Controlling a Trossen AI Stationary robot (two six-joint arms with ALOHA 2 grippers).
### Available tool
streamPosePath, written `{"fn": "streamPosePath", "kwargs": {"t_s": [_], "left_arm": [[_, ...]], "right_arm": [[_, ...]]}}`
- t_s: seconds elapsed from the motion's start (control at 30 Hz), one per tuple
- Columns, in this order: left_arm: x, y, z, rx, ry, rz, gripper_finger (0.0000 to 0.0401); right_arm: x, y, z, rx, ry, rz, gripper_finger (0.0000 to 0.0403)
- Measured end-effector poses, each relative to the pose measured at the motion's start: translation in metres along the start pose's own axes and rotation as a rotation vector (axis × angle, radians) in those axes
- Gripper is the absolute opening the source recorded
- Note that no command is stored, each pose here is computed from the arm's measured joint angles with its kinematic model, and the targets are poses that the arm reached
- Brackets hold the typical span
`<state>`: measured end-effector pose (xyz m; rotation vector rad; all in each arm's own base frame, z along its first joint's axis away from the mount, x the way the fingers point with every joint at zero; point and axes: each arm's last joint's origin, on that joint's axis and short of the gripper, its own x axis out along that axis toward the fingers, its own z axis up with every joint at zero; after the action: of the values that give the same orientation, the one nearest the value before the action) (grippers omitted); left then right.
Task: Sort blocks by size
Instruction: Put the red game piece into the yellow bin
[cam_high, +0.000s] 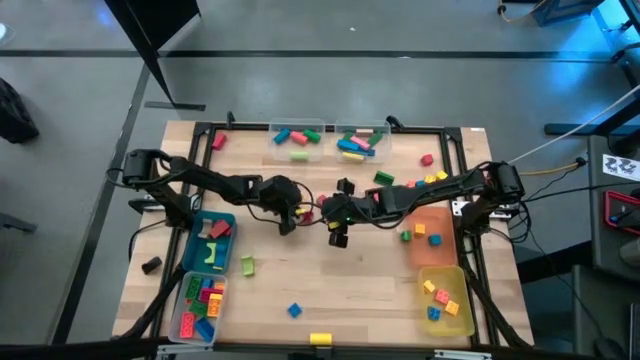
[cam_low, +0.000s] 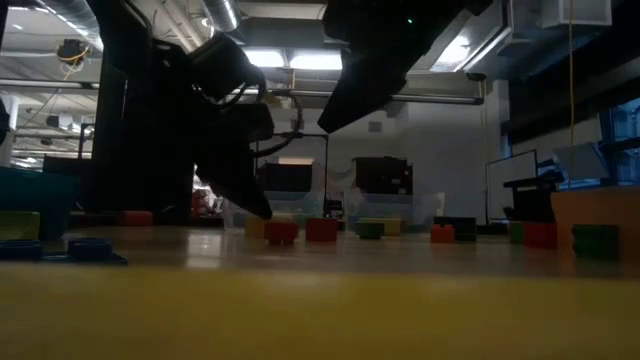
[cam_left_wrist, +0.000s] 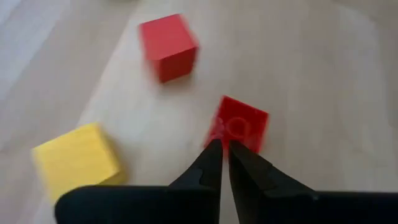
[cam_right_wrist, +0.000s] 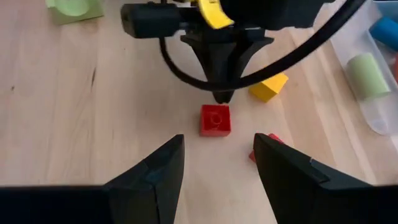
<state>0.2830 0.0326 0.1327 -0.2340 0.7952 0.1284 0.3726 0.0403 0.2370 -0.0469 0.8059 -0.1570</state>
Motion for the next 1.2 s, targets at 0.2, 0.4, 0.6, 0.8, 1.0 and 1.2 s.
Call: {"fn": "streamPosePath", "kwargs": {"t_s": [0.2, 0.4, 0.6, 0.8, 1.0, 1.2], "left_arm": [[0.002, -0.019, -0.002, 0.088, -0.013, -0.049, 0.0008], [0.002, -0.027, -0.004, 0.143, -0.011, -0.068, 0.0008], [0.002, -0.023, -0.004, 0.160, -0.017, 0.019, 0.0008], [0.002, -0.024, -0.003, 0.189, -0.022, 0.018, 0.0008], [0.002, -0.032, -0.002, 0.323, -0.048, -0.001, 0.0037], [0.002, -0.035, 0.002, 0.415, -0.100, -0.006, 0.0129]], "right_arm": [[0.003, 0.002, -0.006, -0.170, 0.000, 0.046, 0.0195], [0.016, 0.004, -0.017, -0.191, -0.041, 0.060, 0.0195], [0.035, 0.008, -0.024, -0.194, -0.026, 0.056, 0.0195], [0.052, 0.011, -0.035, -0.206, 0.027, 0.055, 0.0195], [0.059, 0.012, -0.040, -0.211, 0.051, 0.055, 0.0195], [0.058, 0.012, -0.039, -0.208, 0.044, 0.055, 0.0195]]}}
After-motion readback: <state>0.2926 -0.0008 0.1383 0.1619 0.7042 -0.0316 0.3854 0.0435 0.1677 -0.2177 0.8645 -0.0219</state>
